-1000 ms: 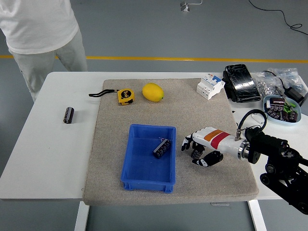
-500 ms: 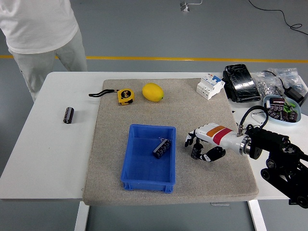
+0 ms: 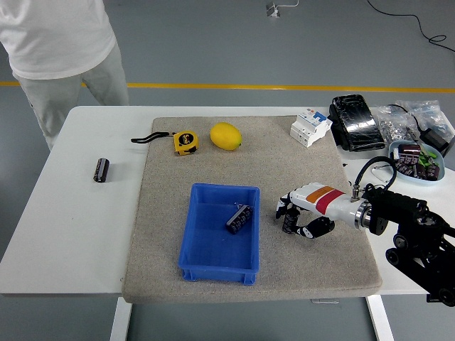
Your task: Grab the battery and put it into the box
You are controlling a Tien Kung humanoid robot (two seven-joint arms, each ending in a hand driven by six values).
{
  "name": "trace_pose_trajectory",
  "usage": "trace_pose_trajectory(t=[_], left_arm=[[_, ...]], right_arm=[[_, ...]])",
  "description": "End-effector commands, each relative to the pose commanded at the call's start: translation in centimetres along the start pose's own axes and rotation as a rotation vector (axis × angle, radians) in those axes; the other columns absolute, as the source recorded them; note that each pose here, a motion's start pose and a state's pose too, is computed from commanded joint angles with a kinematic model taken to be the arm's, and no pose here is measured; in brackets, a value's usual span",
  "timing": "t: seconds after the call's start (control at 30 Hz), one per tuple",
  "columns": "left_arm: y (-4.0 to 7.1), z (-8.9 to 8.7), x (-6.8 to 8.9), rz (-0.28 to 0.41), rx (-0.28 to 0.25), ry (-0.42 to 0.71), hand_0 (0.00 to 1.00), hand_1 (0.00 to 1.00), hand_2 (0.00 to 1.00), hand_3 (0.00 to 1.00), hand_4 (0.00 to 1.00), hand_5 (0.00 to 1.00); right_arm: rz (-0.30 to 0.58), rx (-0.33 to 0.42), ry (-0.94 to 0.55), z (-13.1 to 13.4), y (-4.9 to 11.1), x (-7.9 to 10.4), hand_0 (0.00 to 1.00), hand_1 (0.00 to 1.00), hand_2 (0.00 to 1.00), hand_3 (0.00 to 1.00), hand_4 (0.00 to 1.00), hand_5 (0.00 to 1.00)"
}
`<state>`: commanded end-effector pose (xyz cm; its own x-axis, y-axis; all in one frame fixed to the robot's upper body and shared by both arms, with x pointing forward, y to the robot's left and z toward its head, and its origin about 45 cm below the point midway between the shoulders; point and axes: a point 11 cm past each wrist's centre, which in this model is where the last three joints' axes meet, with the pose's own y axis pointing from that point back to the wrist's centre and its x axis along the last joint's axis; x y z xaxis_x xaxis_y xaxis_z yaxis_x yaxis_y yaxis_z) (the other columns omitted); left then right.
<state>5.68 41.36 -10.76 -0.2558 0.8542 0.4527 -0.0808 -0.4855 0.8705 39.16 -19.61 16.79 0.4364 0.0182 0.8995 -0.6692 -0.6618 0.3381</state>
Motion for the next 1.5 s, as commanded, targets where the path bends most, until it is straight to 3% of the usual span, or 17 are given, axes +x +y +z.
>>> trace_pose_trajectory(t=[0.5, 1.1, 1.23, 1.5], left_arm=[[0.0, 0.2, 0.0, -0.002, -0.003, -0.004, 0.759, 0.687, 0.706, 0.633, 0.7, 0.602], [-0.1, 0.1, 0.2, -0.001, 0.001, -0.016, 0.759, 0.687, 0.702, 0.634, 0.702, 0.602], [-0.1, 0.0, 0.2, 0.0, 0.003, -0.018, 0.759, 0.687, 0.702, 0.634, 0.702, 0.602], [-0.1, 0.0, 0.5, 0.004, 0.005, -0.026, 0.759, 0.684, 0.703, 0.634, 0.702, 0.604]], right_arm=[[0.002, 0.003, 0.001, 0.0, 0.0, 0.3, 0.406, 0.414, 0.485, 0.486, 0.604, 0.002], [0.03, 0.016, 0.014, -0.4, -0.2, 1.7, 0.409, 0.405, 0.474, 0.472, 0.597, 0.002], [0.052, 0.025, 0.024, -0.8, -0.3, 2.6, 0.409, 0.405, 0.474, 0.472, 0.597, 0.002], [0.151, 0.089, 0.066, -3.2, -0.8, 7.0, 0.413, 0.405, 0.473, 0.472, 0.598, 0.002]])
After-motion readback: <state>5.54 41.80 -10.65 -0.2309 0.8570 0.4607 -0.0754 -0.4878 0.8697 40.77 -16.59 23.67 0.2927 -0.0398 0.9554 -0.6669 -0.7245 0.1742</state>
